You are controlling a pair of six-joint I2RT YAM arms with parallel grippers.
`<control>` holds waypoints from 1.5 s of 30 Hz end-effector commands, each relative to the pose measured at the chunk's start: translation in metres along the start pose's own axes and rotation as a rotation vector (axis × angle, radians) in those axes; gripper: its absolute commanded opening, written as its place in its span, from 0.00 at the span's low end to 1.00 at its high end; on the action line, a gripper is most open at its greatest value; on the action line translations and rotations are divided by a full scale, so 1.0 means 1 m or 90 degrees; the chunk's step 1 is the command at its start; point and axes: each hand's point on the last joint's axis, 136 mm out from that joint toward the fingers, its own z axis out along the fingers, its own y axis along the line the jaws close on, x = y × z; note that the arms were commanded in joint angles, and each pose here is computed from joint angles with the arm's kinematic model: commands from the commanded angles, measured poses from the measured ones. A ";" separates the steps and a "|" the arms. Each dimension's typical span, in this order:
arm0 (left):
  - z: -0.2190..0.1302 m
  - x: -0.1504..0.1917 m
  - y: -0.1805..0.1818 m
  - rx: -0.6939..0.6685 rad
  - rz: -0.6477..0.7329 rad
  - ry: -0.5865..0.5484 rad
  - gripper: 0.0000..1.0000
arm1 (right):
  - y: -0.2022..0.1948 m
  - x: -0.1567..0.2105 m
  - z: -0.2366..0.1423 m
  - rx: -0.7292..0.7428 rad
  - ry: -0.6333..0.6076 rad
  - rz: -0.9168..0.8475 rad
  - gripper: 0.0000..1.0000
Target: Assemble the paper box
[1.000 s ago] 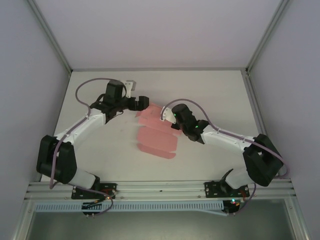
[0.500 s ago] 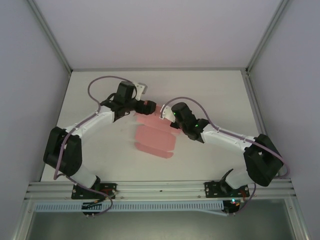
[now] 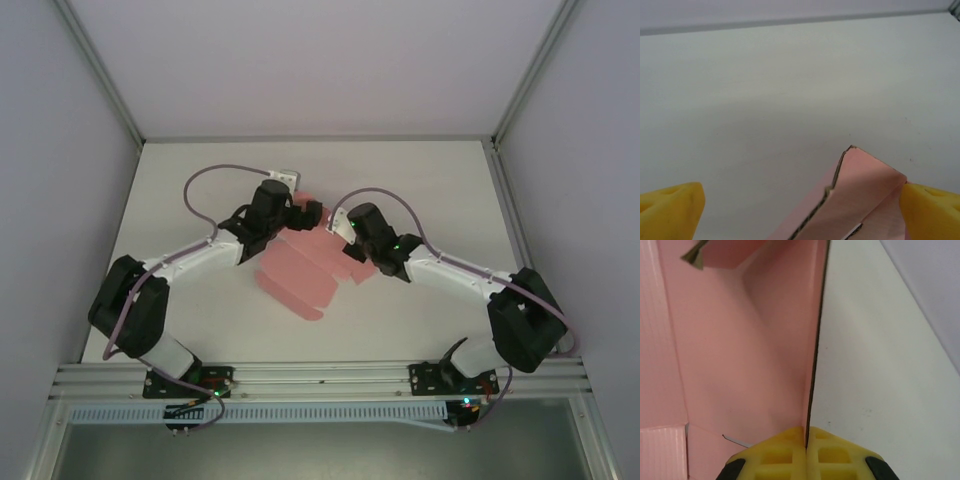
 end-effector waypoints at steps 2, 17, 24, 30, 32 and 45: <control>-0.015 -0.006 -0.012 -0.007 -0.007 -0.032 1.00 | -0.014 -0.072 -0.029 -0.020 -0.174 0.064 0.00; -0.106 0.016 0.123 -0.129 -0.185 -0.026 1.00 | -0.036 -0.038 -0.033 0.002 -0.134 0.098 0.00; -0.075 0.007 0.155 -0.068 -0.257 0.000 1.00 | -0.030 -0.042 -0.030 -0.025 -0.139 0.089 0.00; -0.044 -0.013 0.124 0.080 -0.190 -0.006 1.00 | -0.027 -0.047 -0.028 -0.040 -0.148 0.096 0.00; -0.040 -0.017 0.114 0.123 -0.178 -0.011 1.00 | -0.025 -0.047 -0.028 -0.047 -0.148 0.098 0.00; -0.024 0.013 0.065 0.274 -0.093 0.040 1.00 | -0.022 -0.052 -0.029 -0.064 -0.164 0.108 0.00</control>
